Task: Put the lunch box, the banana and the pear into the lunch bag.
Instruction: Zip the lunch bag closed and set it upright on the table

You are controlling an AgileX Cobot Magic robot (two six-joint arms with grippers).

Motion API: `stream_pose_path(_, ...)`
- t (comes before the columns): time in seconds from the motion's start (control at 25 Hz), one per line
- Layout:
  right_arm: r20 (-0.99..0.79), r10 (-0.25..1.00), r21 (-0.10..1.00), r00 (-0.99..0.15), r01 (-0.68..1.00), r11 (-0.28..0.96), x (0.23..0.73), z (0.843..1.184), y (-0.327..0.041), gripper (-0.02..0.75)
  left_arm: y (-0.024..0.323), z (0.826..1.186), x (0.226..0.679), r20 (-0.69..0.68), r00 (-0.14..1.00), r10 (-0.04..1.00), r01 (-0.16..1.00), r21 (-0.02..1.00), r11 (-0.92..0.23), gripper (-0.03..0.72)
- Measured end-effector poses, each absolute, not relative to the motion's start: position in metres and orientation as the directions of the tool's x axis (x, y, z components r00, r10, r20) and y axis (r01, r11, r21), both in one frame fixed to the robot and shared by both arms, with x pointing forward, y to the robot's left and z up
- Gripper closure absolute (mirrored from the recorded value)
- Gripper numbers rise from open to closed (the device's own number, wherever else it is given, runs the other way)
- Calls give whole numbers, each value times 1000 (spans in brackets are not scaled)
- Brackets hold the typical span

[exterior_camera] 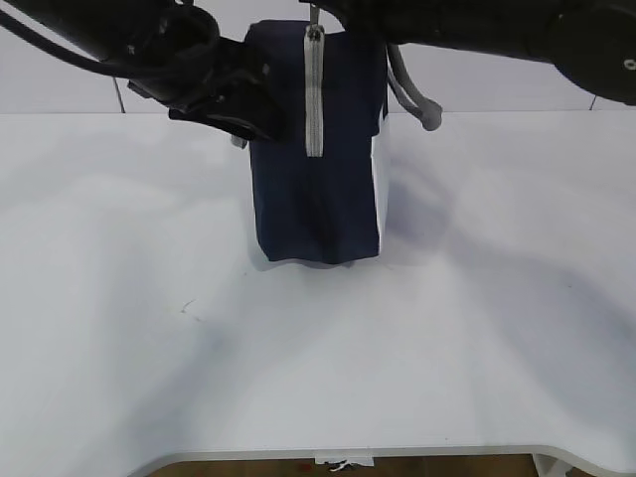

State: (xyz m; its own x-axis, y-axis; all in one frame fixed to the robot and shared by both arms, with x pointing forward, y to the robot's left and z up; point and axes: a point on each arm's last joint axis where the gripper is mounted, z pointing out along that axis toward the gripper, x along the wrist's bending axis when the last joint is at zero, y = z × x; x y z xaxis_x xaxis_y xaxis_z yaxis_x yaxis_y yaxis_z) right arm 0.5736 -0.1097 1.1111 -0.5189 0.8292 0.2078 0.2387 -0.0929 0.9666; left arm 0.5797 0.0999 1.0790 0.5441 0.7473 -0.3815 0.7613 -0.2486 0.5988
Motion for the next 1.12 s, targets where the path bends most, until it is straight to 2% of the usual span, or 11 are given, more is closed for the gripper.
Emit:
stream_pose_path(0.04,208,830,966,-518,240,-92,574,1111,-110,737,100,1079,580,-377,550,745,757,602,-255,323)
stream_pose_path(0.12,207,831,966,-516,241,-91,574,1111,-110,737,100,1079,580,-351,582,734,733,617,-286,596)
stream_pose_path(0.2,206,835,965,-511,247,-87,574,1110,-110,737,100,1078,579,-313,626,714,699,631,-336,671)
stream_pose_path(0.32,203,843,963,-497,259,-78,575,1110,-111,737,100,1078,579,-307,631,712,695,631,-345,680)
stream_pose_path(0.36,201,847,961,-491,264,-75,575,1109,-111,737,103,1074,576,-227,707,670,636,618,-462,692)
stream_pose_path(0.48,195,859,959,-473,274,-68,577,1112,-111,737,106,1072,575,-188,733,654,614,596,-518,693)
stream_pose_path(0.52,193,864,959,-464,276,-66,578,1114,-112,737,110,1069,573,-145,756,638,594,561,-577,694)
stream_pose_path(0.84,166,904,951,-394,308,-40,585,1122,-115,737,113,1065,567,-137,778,613,590,495,-638,694)
stream_pose_path(1.12,148,917,943,-370,334,-18,592,1115,-115,737,119,1060,558,-158,797,582,593,387,-706,694)
